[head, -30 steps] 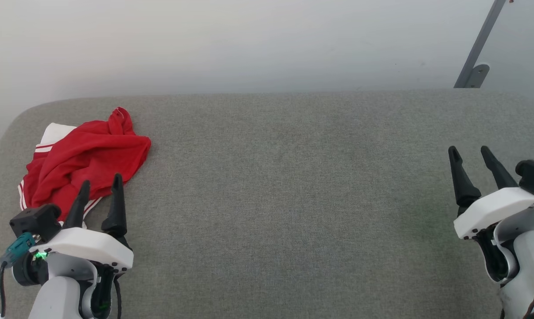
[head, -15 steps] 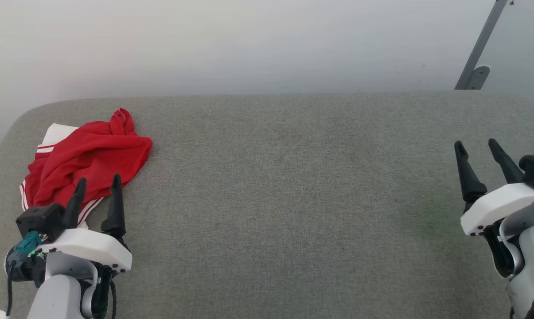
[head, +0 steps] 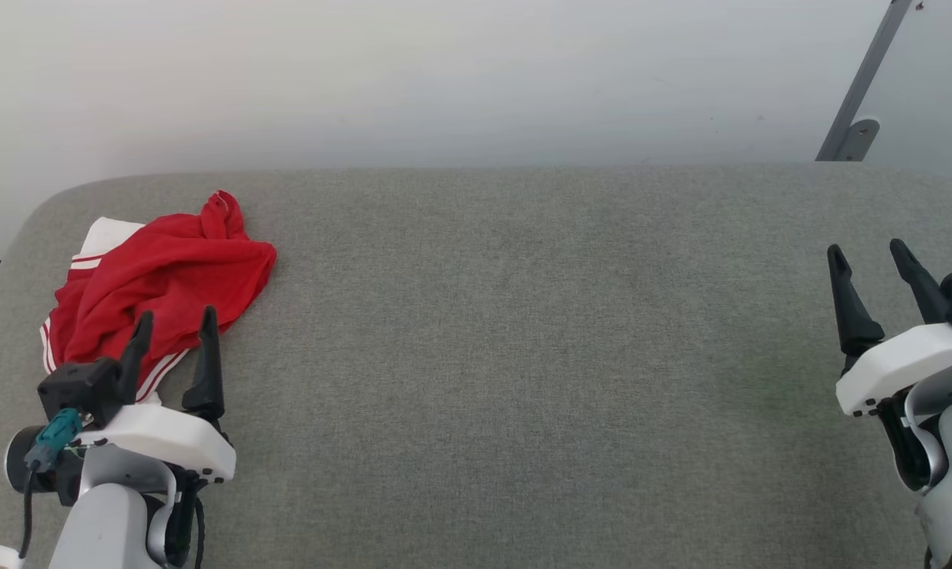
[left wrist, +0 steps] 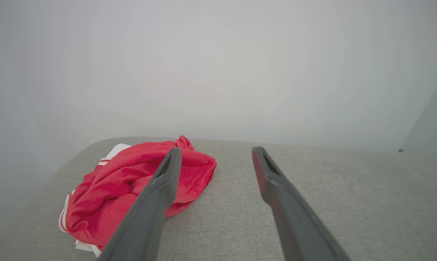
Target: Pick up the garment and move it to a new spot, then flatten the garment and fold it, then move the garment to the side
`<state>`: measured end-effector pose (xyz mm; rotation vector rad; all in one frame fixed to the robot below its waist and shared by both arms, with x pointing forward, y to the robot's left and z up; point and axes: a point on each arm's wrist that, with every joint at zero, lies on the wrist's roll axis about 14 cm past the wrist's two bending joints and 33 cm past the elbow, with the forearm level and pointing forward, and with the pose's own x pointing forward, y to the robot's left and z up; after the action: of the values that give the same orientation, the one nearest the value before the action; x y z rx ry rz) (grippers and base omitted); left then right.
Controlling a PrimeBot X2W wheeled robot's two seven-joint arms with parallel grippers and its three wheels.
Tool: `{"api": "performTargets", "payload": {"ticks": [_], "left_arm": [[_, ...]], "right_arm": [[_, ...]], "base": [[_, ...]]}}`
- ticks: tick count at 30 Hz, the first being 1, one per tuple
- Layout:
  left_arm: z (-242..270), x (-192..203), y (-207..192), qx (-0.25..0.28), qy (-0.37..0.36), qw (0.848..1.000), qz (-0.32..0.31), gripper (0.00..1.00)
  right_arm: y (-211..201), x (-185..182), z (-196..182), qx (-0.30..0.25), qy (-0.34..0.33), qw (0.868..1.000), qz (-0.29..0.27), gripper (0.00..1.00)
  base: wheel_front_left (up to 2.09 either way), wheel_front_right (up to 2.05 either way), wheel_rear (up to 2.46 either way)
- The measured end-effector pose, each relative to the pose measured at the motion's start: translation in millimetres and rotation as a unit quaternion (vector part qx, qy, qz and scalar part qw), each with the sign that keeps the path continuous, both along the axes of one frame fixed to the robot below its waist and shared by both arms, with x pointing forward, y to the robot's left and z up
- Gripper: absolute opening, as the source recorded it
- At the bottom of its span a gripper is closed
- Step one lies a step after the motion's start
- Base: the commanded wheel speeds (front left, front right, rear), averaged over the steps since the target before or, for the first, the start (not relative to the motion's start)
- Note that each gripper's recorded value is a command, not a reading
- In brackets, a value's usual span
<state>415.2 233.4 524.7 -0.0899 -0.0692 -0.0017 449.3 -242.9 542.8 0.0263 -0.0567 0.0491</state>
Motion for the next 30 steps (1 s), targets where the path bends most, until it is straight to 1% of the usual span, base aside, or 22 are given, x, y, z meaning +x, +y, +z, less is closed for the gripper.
{"api": "performTargets", "payload": {"ticks": [5,12,21,23,30], "left_arm": [[-0.2,1.3,-0.3,0.000,-0.002,1.000,-0.001,1.00],[-3.4,2.3,0.1,0.018,0.003,1.000,-0.004,1.00],[-6.7,3.3,1.3,0.037,0.009,0.999,-0.011,1.00],[-7.5,2.9,2.1,0.034,0.011,0.999,-0.010,1.00],[-8.7,-1.9,9.2,0.017,0.012,1.000,0.001,1.00]], "right_arm": [[-1.7,1.8,2.2,0.000,-0.005,1.000,-0.002,1.00],[-1.7,3.2,0.9,0.002,-0.007,1.000,-0.004,1.00],[-1.6,5.8,3.7,-0.019,-0.013,1.000,0.001,1.00],[-1.1,6.4,4.2,-0.008,-0.014,1.000,0.000,1.00],[4.2,9.7,5.9,0.000,-0.017,1.000,0.005,1.00]], "base": [[0.00,0.00,0.00],[0.00,0.00,0.00],[0.00,0.00,0.00],[0.00,0.00,0.00],[0.00,0.00,0.00]]}}
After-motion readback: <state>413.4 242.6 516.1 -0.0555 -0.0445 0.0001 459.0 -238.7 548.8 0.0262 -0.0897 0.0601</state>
